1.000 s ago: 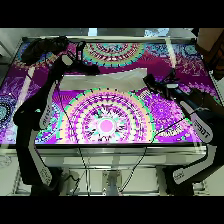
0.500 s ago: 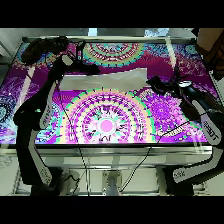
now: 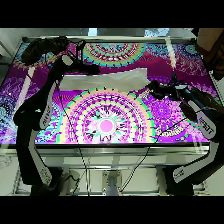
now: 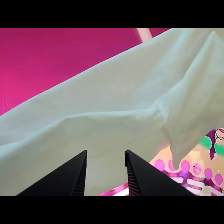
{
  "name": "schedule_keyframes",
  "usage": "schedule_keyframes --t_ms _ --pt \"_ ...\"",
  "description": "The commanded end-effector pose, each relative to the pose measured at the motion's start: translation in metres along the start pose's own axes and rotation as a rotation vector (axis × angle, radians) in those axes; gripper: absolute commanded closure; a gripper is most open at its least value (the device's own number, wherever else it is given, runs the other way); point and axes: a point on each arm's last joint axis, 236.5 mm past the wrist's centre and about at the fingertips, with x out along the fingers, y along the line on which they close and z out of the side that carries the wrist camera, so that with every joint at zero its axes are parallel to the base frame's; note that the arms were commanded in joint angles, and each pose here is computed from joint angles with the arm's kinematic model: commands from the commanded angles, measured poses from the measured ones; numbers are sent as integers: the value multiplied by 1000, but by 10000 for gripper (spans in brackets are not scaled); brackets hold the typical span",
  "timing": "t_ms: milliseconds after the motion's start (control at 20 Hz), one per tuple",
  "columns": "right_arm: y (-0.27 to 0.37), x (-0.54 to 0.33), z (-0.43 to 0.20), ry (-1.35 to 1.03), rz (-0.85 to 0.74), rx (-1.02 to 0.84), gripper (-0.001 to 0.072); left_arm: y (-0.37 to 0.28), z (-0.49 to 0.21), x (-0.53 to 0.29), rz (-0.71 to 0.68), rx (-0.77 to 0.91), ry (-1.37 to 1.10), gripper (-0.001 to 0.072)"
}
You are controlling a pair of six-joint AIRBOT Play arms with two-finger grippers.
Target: Fold the shirts.
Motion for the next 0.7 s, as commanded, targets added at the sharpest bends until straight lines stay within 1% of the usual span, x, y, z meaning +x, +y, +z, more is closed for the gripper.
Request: schedule_keyframes --t_ms 0,150,250,500,650 --pt "2 16 13 -65 54 103 159 0 0 0 1 10 -2 414" --pt "11 22 29 -127 138 197 159 0 0 0 1 27 -2 414" --pt "9 26 31 -136 153 227 159 0 0 0 1 27 -2 415" --pt "1 32 37 -167 120 216 161 0 1 0 1 27 -4 414" --pt "29 47 41 -141 171 167 167 1 3 0 4 27 -12 414"
